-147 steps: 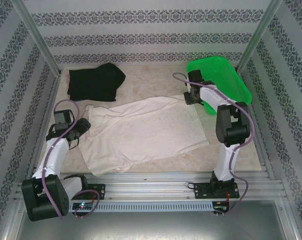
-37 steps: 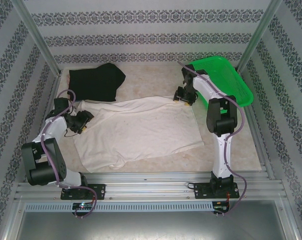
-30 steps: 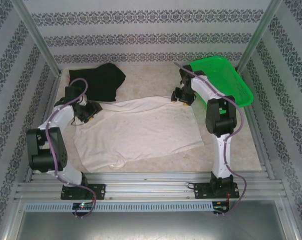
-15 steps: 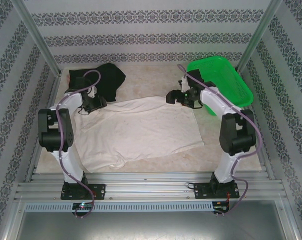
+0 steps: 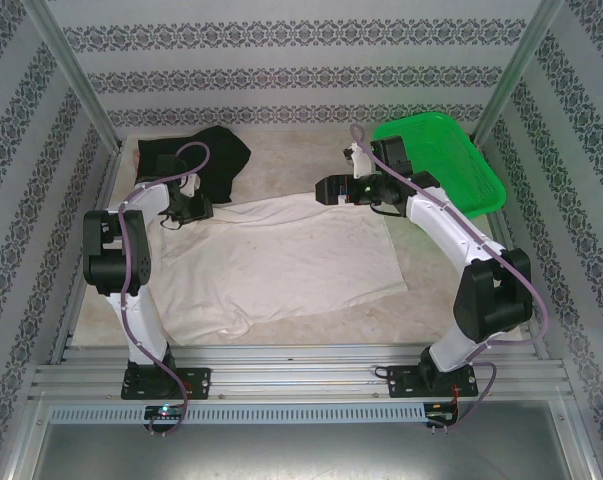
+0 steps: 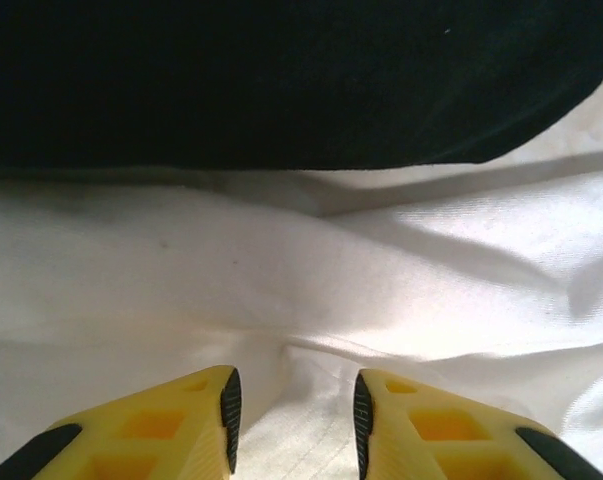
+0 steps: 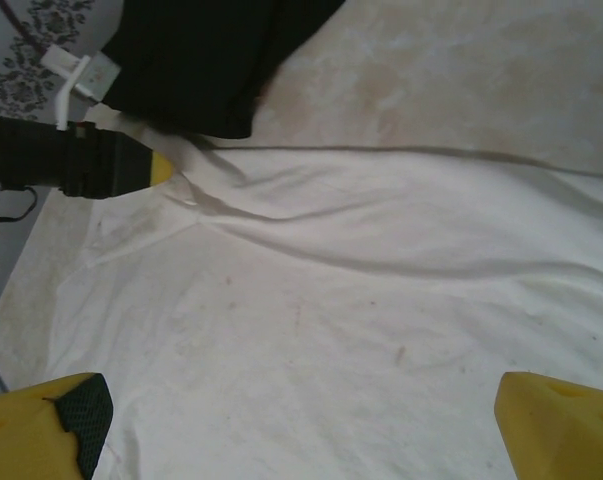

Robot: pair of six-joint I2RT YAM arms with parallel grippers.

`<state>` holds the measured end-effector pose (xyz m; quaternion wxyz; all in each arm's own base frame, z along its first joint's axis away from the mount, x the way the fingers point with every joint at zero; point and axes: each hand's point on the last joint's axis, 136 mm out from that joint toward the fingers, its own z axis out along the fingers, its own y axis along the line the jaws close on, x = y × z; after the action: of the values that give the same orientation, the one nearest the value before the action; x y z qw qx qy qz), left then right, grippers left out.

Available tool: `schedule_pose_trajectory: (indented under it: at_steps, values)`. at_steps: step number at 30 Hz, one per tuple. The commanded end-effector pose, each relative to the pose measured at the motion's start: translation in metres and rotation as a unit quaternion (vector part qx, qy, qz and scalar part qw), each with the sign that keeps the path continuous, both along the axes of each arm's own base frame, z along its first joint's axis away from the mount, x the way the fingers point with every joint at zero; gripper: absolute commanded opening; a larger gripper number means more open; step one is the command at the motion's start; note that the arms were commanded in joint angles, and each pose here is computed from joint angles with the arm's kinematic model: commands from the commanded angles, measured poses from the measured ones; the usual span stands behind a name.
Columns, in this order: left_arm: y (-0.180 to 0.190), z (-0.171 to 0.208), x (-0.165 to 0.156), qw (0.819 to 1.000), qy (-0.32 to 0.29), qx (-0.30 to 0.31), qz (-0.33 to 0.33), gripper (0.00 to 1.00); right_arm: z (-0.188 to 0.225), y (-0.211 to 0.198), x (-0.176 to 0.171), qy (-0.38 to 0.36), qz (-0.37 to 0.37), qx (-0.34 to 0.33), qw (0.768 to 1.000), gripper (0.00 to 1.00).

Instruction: Fold and stack the t-shirts

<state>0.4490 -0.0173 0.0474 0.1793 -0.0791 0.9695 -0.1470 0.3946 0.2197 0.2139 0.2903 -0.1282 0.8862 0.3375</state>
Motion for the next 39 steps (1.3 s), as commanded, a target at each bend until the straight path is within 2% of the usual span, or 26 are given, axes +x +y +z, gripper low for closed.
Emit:
schedule_pose_trajectory:
  at_steps: [1, 8, 11, 15, 19, 24, 28, 33, 35, 37, 39]
  values:
    - [-0.015, 0.005, -0.006, 0.999, 0.001, -0.011, -0.032, 0.28, 0.021, 0.009, -0.005, -0.031, 0.023, 0.008, 0.999, 0.98]
    - [-0.021, 0.007, -0.019, 0.999, 0.006, -0.019, -0.045, 0.07, 0.027, 0.010, -0.004, -0.034, 0.025, 0.006, 0.999, 0.98]
    - [-0.022, 0.019, -0.026, 0.999, -0.008, -0.015, -0.049, 0.00, 0.025, 0.006, -0.003, -0.035, 0.017, -0.003, 0.999, 0.98]
    - [-0.030, 0.035, -0.041, 0.997, -0.029, -0.017, -0.066, 0.00, 0.014, -0.002, 0.000, -0.023, -0.003, -0.024, 0.999, 0.98]
    - [-0.049, 0.047, -0.066, 0.994, -0.046, -0.022, -0.101, 0.00, -0.007, -0.021, 0.012, 0.013, -0.056, -0.060, 0.997, 0.98]
    - [-0.059, 0.035, -0.102, 0.992, -0.035, -0.016, -0.120, 0.00, -0.037, -0.041, 0.028, 0.078, -0.112, -0.099, 0.986, 0.98]
    - [-0.062, 0.023, -0.124, 0.992, -0.022, -0.007, -0.125, 0.00, -0.063, -0.052, 0.040, 0.126, -0.146, -0.124, 0.973, 0.98]
    - [-0.057, 0.013, -0.136, 0.993, -0.012, 0.010, -0.121, 0.00, -0.094, -0.082, 0.041, 0.194, -0.210, -0.177, 0.942, 0.94]
    - [-0.055, 0.008, -0.139, 0.992, -0.004, 0.018, -0.121, 0.06, -0.106, -0.097, 0.037, 0.208, -0.229, -0.211, 0.927, 0.92]
    - [-0.055, 0.007, -0.140, 0.993, 0.000, 0.015, -0.115, 0.36, -0.114, -0.104, 0.034, 0.218, -0.234, -0.220, 0.922, 0.90]
    - [-0.056, 0.012, -0.137, 0.995, -0.007, 0.004, -0.101, 0.51, -0.120, -0.109, 0.032, 0.224, -0.241, -0.229, 0.916, 0.87]
